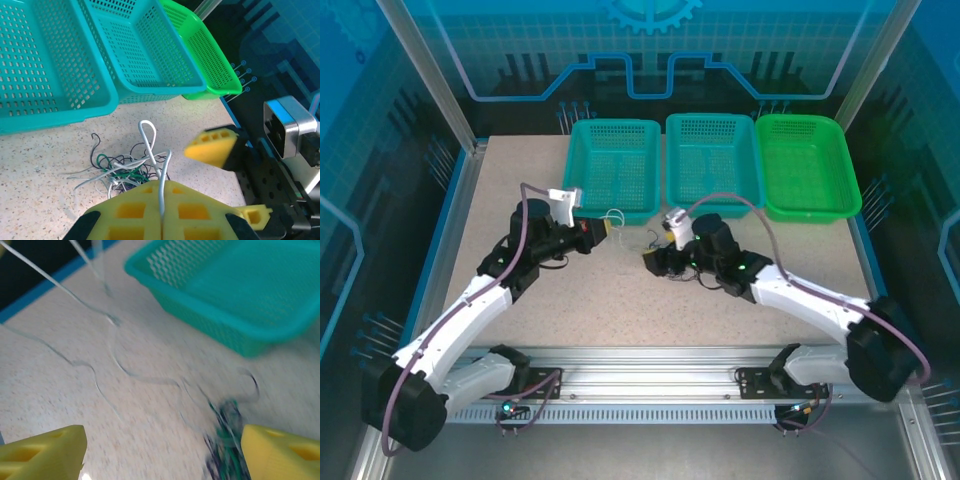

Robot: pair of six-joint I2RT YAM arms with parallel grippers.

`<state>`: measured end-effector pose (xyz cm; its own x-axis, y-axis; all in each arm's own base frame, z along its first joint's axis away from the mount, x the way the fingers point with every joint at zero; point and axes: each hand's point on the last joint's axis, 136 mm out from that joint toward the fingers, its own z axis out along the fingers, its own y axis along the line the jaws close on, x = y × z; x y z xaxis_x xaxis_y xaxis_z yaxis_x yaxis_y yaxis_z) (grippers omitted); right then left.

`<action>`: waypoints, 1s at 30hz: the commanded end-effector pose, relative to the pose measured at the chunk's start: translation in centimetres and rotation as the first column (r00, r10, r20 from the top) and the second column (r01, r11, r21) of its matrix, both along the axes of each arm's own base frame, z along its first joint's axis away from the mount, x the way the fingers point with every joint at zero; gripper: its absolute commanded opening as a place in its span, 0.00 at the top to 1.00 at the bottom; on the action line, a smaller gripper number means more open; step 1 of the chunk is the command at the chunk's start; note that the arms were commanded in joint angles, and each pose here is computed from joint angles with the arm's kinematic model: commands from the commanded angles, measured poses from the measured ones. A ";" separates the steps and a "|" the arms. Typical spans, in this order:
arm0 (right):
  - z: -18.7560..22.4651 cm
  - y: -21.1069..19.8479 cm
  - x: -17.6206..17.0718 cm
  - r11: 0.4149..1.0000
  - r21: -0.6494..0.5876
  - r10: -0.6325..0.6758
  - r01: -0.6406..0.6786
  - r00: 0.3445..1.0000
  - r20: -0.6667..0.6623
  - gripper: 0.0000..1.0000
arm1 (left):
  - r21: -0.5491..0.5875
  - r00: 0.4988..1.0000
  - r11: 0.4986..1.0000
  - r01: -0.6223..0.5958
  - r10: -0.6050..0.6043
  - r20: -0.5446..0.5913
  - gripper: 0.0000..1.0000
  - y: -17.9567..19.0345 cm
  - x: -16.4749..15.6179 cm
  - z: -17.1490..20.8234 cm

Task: Untangle the cables

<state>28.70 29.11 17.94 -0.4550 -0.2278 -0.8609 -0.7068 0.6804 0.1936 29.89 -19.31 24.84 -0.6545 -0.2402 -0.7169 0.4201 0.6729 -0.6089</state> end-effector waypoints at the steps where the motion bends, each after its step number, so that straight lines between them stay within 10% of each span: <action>1: 2.0 4.2 2.2 0.995 0.048 0.081 -0.092 0.979 0.185 0.18 | -0.019 0.996 0.998 0.056 -0.055 0.069 1.00 -0.8 -0.8 2.1; 7: 1.0 8.9 3.6 0.979 0.113 0.157 -0.169 0.981 0.111 0.38 | -0.009 0.995 0.999 0.035 -0.034 0.094 1.00 -0.3 -1.3 2.7; 14: -3.7 5.2 4.8 0.997 0.064 -0.046 0.051 0.995 -0.083 1.00 | 0.088 0.987 0.986 -0.138 0.129 0.101 0.86 2.8 -0.5 2.0; 23: -10.5 -6.4 2.6 0.891 -0.022 -0.434 0.454 0.835 -0.338 1.00 | 0.170 0.931 0.917 -0.362 0.349 0.104 0.94 8.2 0.7 1.6; 30: -9.0 -4.2 0.9 0.948 -0.005 -0.301 0.318 0.892 -0.339 1.00 | -0.028 0.980 0.990 0.140 -0.135 0.150 0.64 -1.5 -0.7 2.0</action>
<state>29.78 23.52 7.10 -0.7618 0.0168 -0.6476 -0.3065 0.8713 0.3832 30.72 -16.48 26.60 -0.5496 -0.2689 -0.7910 0.4022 0.7447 -0.5326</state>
